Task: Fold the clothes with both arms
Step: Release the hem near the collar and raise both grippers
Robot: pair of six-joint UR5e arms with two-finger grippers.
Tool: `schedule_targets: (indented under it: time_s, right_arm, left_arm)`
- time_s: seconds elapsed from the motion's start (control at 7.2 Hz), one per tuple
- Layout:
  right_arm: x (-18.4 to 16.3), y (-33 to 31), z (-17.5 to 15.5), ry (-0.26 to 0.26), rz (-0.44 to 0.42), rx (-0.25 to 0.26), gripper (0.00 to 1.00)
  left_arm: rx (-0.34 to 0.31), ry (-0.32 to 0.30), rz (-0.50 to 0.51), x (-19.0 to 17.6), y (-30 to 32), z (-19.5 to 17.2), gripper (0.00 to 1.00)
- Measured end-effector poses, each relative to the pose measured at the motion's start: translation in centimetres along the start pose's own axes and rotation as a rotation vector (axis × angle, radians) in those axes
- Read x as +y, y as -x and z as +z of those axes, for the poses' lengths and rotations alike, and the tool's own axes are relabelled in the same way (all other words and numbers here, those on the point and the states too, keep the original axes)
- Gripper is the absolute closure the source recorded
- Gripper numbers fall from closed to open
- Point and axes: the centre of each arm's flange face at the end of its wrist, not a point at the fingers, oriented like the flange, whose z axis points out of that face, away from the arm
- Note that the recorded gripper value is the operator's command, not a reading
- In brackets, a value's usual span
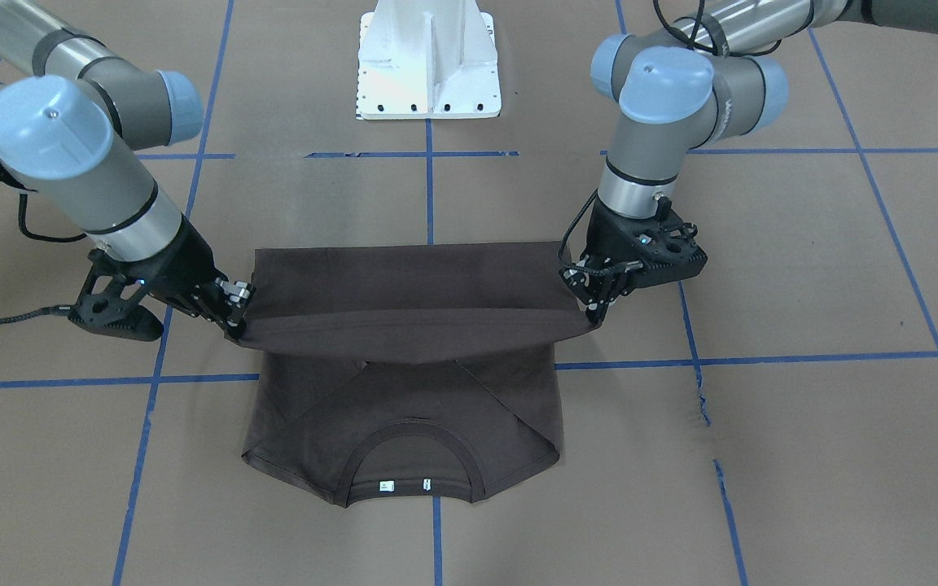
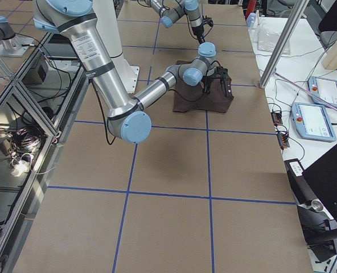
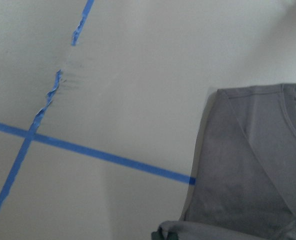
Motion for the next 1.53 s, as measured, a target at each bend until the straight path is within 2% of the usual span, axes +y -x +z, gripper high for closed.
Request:
schedule_targets:
  time_s: [0.56,0.83,1.25,1.39,1.53]
  right_arm:
    - [-5.9,-0.1,3.6,-0.002,0.006,0.086,1.00]
    - [-8.6,1.6,4.5,-0.005,0.010,0.110,1.00]
    - [-9.9,3.1,4.7,-0.012,0.011,0.118,1.00]
    - [-9.9,3.5,4.4,-0.013,0.007,0.113,1.00]
    - [-9.8,3.9,4.1,-0.014,0.004,0.105,1.00]
  left_arm:
    - [0.001,-0.065,0.017,-7.7,0.1,7.1,1.00]
    - [0.000,-0.089,0.038,-10.1,0.0,7.4,1.00]
    - [0.001,-0.096,0.032,-11.3,-1.9,7.5,1.00]
    - [0.001,-0.096,0.030,-11.3,-2.2,7.5,0.87]
    - [0.004,-0.096,0.031,-11.3,-2.5,7.4,0.62]
